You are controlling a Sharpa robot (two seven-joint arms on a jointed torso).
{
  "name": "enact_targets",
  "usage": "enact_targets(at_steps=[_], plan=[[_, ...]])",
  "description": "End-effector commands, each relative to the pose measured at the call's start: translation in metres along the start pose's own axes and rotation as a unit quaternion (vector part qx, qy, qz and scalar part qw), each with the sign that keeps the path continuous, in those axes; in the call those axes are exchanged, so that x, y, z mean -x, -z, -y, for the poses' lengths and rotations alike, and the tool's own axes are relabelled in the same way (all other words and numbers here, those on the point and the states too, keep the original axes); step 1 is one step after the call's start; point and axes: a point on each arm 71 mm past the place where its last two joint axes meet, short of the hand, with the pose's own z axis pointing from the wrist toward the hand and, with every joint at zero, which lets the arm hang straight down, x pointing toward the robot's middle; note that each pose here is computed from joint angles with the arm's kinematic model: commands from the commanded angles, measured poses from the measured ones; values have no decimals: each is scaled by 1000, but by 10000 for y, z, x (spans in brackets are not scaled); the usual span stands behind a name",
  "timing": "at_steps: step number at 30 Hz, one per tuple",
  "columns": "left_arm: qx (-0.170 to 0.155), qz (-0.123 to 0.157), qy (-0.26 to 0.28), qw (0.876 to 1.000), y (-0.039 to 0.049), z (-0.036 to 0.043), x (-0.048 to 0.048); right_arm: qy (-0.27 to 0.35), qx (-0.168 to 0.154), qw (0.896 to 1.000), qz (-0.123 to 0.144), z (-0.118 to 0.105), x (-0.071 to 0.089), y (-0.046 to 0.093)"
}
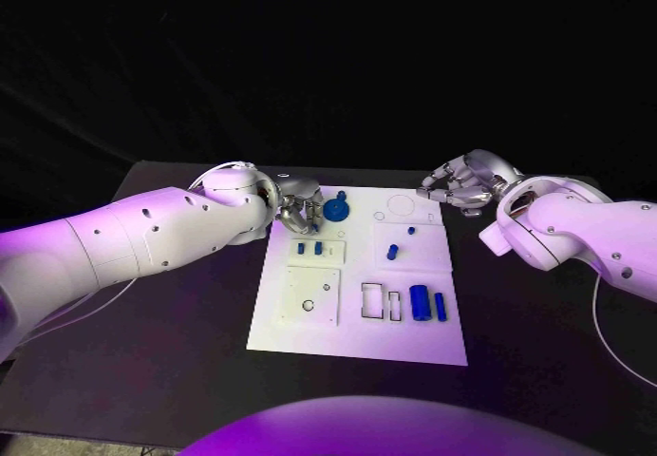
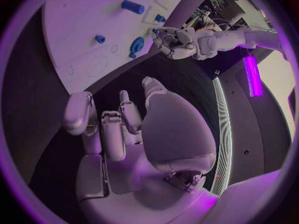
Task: Assemble the parts on the task board
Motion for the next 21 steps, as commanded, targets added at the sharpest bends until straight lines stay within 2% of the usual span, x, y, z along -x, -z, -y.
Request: enact_targets(at_steps=[1,21], plan=[[0,-13,2,1000,-7,12,-17,6,4,1000,-6,-6,-12,1],[4,-11,5,1000,-5,-9,-17,6,0,1000,-7,5,-8,-1]])
